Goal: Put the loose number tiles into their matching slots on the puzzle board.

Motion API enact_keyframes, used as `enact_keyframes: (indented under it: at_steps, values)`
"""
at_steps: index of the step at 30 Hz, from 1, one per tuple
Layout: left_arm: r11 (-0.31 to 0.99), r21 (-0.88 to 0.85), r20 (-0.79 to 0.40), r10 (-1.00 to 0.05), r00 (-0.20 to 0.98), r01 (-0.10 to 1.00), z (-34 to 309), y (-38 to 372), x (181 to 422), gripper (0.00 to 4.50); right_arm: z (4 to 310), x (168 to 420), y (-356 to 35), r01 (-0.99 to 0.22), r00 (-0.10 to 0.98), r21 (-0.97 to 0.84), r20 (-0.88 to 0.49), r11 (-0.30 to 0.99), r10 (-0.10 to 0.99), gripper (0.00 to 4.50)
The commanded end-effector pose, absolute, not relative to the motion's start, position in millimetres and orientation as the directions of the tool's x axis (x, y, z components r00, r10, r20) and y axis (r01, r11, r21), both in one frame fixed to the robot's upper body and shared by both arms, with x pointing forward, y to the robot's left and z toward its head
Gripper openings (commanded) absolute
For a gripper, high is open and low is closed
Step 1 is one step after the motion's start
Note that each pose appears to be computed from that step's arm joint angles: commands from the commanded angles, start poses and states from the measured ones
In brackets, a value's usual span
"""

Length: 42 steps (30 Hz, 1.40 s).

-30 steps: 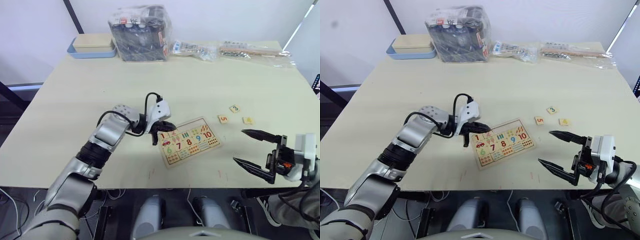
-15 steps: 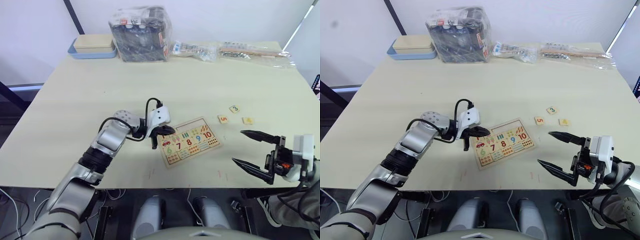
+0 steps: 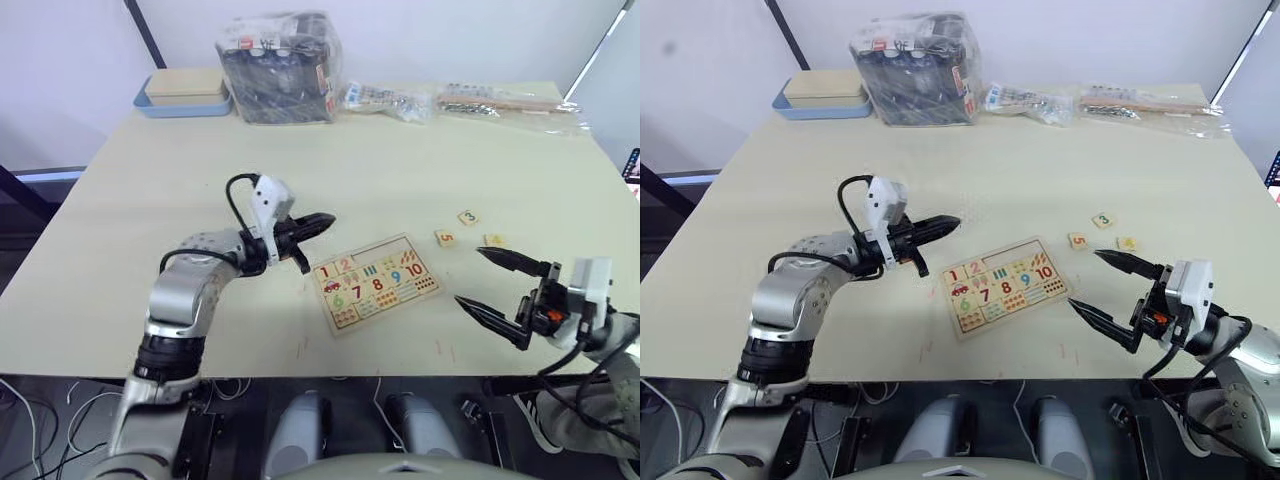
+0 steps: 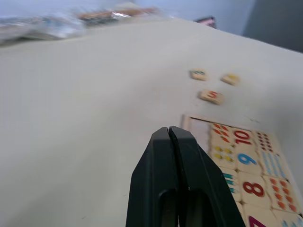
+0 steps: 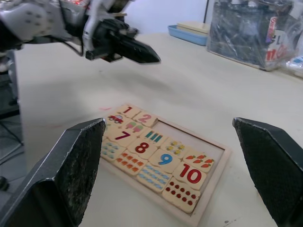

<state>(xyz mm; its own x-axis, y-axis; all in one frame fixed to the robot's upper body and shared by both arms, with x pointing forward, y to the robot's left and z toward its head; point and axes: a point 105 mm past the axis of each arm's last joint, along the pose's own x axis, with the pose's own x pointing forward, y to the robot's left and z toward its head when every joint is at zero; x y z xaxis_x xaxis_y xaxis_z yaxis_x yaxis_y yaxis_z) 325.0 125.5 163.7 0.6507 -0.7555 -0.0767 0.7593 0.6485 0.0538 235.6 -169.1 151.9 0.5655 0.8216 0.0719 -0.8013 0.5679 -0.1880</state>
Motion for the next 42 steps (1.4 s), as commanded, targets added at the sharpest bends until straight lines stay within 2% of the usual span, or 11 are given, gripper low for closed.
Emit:
enact_keyframes:
  at_steps: [1, 10, 14, 18, 21, 26, 32, 35, 42]
  values:
    - [0.695, 0.045, 0.02, -0.719, 0.695, 0.718, 178, 143, 310, 0.05, 161, 247, -164, -0.757, 0.608, -0.213, 0.119, 0.618, 0.785, 4.5]
    - [0.747, -0.016, 0.0, -0.665, 0.747, 0.664, 157, 174, 279, 0.05, 155, 261, -176, -0.749, 0.631, -0.174, 0.104, 0.639, 0.769, 4.5]
    - [0.752, -0.043, -0.03, -0.659, 0.752, 0.657, 145, 186, 268, 0.05, 151, 257, -189, -0.74, 0.647, -0.171, 0.086, 0.651, 0.758, 4.5]
    - [0.752, -0.056, -0.057, -0.659, 0.75, 0.656, 134, 196, 256, 1.15, 143, 246, -206, -0.736, 0.662, -0.154, 0.045, 0.659, 0.749, 4.5]
    - [0.753, -0.063, -0.081, -0.657, 0.749, 0.654, 125, 202, 246, 2.69, 137, 238, -223, -0.722, 0.683, -0.146, 0.005, 0.676, 0.73, 4.5]
    - [0.763, -0.075, -0.121, -0.646, 0.754, 0.642, 113, 215, 236, 4.49, 133, 228, -244, -0.711, 0.7, -0.141, -0.044, 0.689, 0.713, 4.5]
    - [0.763, -0.07, -0.151, -0.645, 0.749, 0.642, 107, 221, 232, 4.49, 127, 228, -268, -0.698, 0.716, -0.141, -0.098, 0.702, 0.691, 4.5]
    - [0.754, -0.055, -0.137, -0.655, 0.743, 0.654, 114, 209, 235, 4.49, 127, 234, -279, -0.691, 0.723, -0.143, -0.107, 0.709, 0.683, 4.5]
    - [0.709, -0.049, -0.11, -0.704, 0.702, 0.704, 135, 196, 239, 4.49, 134, 266, -271, -0.694, 0.72, -0.128, -0.139, 0.709, 0.68, 4.5]
